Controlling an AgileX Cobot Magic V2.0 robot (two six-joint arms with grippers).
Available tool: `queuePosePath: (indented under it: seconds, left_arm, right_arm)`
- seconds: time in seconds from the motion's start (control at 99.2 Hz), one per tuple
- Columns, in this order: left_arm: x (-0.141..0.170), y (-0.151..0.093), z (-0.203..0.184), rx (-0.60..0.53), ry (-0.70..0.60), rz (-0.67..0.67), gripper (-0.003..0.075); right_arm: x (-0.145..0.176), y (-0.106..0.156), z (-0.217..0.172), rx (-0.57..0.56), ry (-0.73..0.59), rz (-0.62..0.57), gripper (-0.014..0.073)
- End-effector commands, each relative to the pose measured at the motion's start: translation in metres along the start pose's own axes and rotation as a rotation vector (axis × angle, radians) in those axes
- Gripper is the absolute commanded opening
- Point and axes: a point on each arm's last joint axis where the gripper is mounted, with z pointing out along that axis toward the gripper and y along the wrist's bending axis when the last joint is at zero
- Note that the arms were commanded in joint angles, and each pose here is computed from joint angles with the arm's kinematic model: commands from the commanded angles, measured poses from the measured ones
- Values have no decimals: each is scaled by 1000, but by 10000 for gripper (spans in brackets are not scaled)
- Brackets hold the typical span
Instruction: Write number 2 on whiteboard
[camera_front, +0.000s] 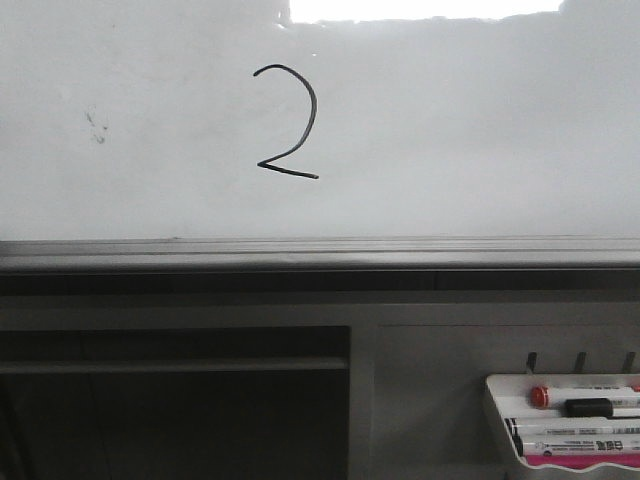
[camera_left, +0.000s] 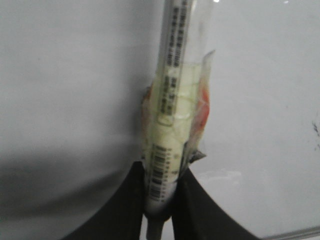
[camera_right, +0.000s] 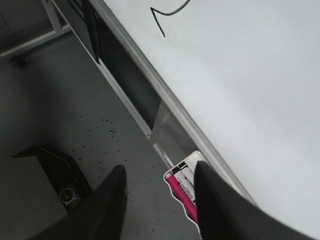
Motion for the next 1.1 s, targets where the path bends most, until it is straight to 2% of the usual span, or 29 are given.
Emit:
queuePosePath:
  seconds: [0.0, 0.313, 0.383, 0.555, 0.615, 0.756, 0.877, 1.019, 1.089]
  left_arm:
    - [-23, 2, -2, -19, -88, -28, -20]
    - [-27, 2, 6, -5, -53, -14, 0]
    - [-27, 2, 6, -5, -53, -13, 63]
    - [-27, 2, 6, -6, -54, -5, 317]
    - [-28, 2, 2, -5, -54, 11, 372]
    - [-35, 1, -20, 27, -22, 53, 390]
    - [-43, 0, -52, 45, 56, 80, 390]
    - [-49, 7, -91, -98, 127, 106, 390]
    - [-51, 9, -108, -167, 74, 72, 390]
  right_arm:
    - [-9, -2, -7, 38, -75, 8, 277]
    - [-9, -2, -7, 36, -74, 8, 277]
    - [-9, -2, -7, 36, -74, 8, 277]
    - [-9, -2, -7, 36, -74, 9, 277]
    - [-9, -3, -8, 43, -69, 25, 277]
    - [-4, -6, -12, 108, -17, 106, 277]
    - [2, -9, -17, 179, 19, 245, 277]
    - [11, -10, -23, 272, 14, 461, 277]
    - [19, -10, -23, 344, -33, 522, 277]
